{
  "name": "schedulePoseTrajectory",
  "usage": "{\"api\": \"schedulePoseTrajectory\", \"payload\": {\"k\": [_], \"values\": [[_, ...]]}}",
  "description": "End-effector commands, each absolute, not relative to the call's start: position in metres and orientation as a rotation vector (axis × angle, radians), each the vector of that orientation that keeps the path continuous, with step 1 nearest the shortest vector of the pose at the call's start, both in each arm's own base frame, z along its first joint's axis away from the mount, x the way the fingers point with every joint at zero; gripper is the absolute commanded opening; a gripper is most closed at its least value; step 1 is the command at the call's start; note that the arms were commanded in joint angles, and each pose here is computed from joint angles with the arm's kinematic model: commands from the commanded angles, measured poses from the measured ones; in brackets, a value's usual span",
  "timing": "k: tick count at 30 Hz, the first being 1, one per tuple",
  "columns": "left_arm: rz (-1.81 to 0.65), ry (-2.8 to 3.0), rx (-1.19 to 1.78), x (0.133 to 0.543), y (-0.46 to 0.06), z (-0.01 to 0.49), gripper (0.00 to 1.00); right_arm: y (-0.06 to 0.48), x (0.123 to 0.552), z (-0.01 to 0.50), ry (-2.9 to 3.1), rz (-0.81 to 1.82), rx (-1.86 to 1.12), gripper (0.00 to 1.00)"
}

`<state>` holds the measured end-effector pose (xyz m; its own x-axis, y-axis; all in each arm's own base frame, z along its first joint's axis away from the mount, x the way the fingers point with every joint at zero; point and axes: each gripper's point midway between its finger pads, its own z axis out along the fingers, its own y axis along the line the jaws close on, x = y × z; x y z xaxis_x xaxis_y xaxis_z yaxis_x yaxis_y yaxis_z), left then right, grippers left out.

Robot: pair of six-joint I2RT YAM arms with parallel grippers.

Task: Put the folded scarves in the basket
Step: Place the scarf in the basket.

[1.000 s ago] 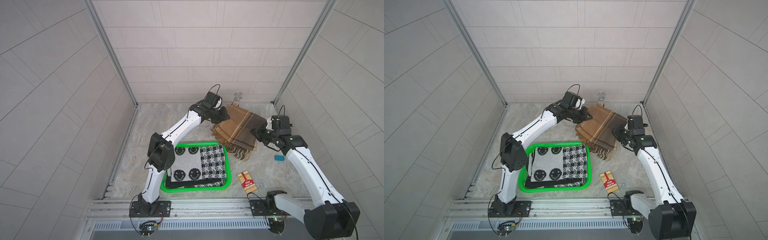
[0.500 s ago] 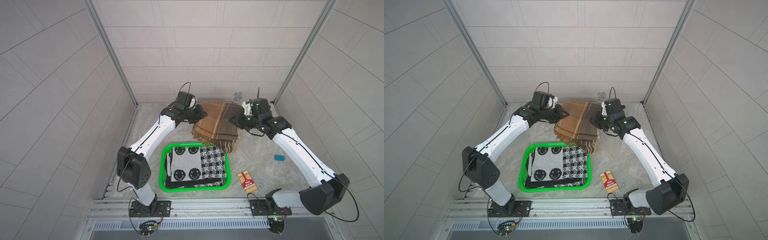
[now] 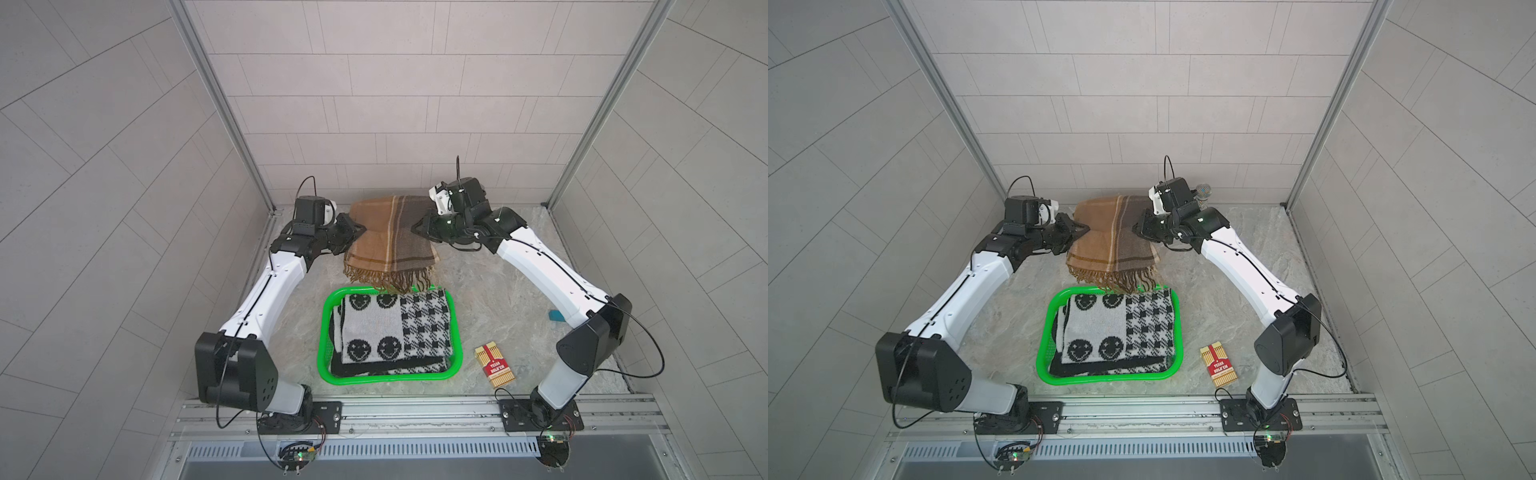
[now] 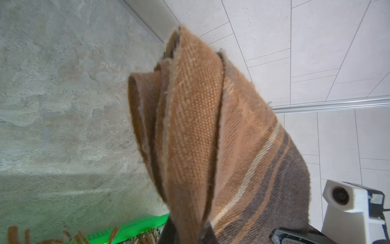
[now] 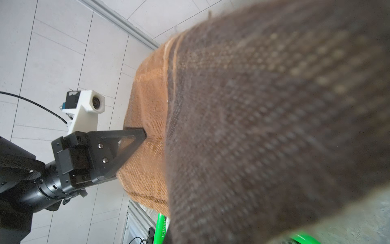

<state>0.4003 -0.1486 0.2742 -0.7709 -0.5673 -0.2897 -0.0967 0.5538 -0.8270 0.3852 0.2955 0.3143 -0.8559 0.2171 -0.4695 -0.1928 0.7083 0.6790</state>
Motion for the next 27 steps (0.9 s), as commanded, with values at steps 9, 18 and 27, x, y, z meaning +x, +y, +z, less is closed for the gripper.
{"api": "schedulePoseTrajectory", "payload": {"k": [9,18,27], "values": [[-1.202,2.279,-0.552,0.326,-0.142,0.263,0.00,0.283,0.314,0.294,2.431,1.049,-0.035,0.00],[-1.252,2.279,-0.612,0.274,-0.139,0.256,0.00,0.280,0.270,0.289,2.459,1.055,-0.087,0.00],[-1.274,2.305,-0.648,0.243,-0.140,0.230,0.00,0.275,0.246,0.265,2.508,1.044,-0.095,0.00]]}}
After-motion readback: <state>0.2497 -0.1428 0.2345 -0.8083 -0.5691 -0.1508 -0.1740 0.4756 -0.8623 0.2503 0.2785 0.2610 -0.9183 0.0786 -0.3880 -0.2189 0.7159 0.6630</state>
